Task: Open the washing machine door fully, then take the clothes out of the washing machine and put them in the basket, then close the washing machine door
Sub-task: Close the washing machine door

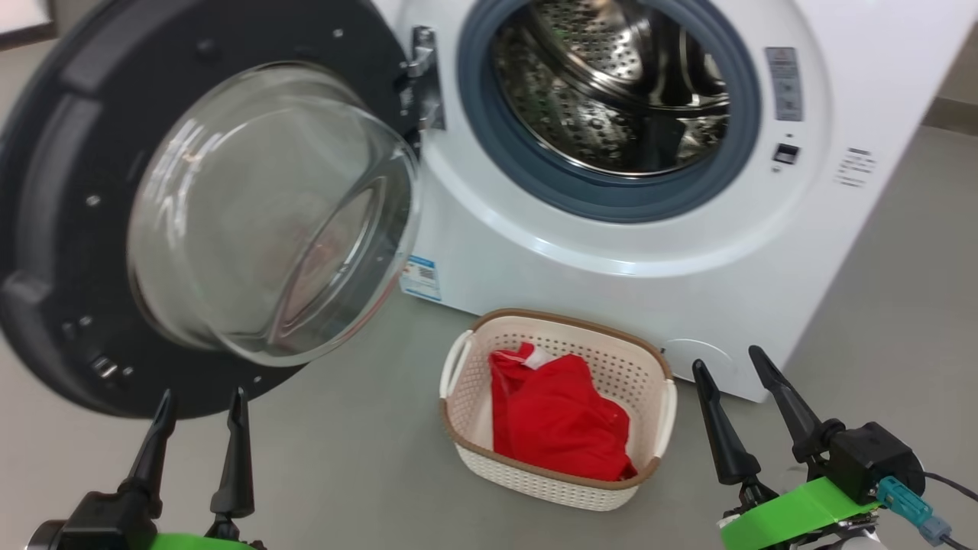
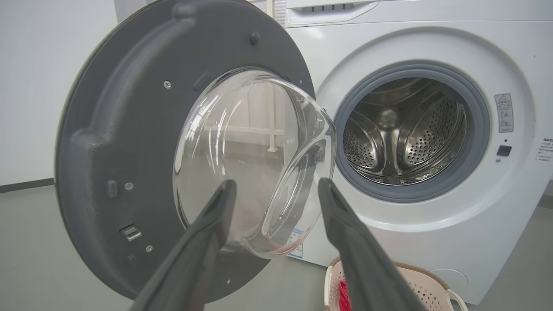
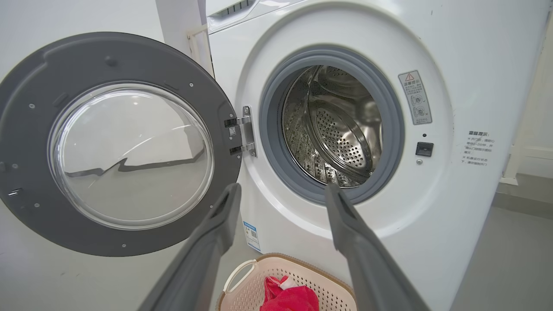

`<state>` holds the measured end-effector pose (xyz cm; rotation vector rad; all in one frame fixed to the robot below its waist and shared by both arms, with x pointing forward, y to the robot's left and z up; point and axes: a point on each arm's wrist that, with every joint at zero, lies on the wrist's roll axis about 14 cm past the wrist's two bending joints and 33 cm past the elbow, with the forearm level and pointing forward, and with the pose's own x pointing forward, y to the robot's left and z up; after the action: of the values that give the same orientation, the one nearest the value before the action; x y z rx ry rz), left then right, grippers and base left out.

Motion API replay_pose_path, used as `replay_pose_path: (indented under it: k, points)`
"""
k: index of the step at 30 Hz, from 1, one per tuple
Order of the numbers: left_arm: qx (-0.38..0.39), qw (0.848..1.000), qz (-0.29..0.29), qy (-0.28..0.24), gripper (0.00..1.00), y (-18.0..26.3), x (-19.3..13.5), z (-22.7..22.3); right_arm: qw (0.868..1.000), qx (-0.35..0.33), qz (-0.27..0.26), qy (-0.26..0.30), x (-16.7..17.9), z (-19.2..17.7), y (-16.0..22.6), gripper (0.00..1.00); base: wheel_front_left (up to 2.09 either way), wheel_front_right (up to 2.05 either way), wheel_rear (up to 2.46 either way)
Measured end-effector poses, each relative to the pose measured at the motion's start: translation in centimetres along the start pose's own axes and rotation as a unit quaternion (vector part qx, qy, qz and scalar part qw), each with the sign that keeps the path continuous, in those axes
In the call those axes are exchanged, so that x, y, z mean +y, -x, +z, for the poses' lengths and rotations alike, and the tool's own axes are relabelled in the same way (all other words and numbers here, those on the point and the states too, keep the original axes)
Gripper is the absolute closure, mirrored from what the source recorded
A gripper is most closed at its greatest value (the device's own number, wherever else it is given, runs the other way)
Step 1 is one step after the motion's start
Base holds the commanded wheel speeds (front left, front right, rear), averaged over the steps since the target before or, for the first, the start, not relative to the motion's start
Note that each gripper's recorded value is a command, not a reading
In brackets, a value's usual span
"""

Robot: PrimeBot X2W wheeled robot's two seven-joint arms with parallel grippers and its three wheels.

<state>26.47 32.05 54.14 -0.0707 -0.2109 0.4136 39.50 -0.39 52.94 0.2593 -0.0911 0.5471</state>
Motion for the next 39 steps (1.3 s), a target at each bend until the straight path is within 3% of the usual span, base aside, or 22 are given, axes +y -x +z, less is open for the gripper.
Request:
replay_pose_path:
  k: [12, 36, 37, 38, 39]
  points:
    - [-0.01, 0.999, 0.046, -0.011, 0.0, 1.7, 2.9, 0.9, 0.999, 0.003, 0.045, -0.005, 2.8, -0.4, -1.8, 0.0, 0.0, 0.0, 0.0]
    - [-0.016, 0.998, 0.05, -0.016, 0.0, 1.5, 3.1, 1.3, 0.999, 0.005, 0.044, -0.006, 2.7, -0.5, -1.8, 0.0, 0.0, 0.0, 0.0]
    - [-0.016, 0.998, 0.053, -0.018, 0.38, 1.5, 3.1, 1.4, 0.999, 0.005, 0.043, -0.007, 2.7, -0.6, -1.8, 0.0, 0.0, 0.0, 0.0]
    - [-0.017, 0.998, 0.055, -0.02, 0.91, 1.5, 3.2, 1.4, 0.999, 0.005, 0.043, -0.007, 2.7, -0.6, -1.7, 0.0, 0.0, 0.0, 0.0]
    - [-0.017, 0.998, 0.055, -0.024, 1.0, 1.4, 3.2, 1.5, 0.999, 0.005, 0.042, -0.007, 2.6, -0.6, -1.7, 0.0, 0.0, 0.0, 0.0]
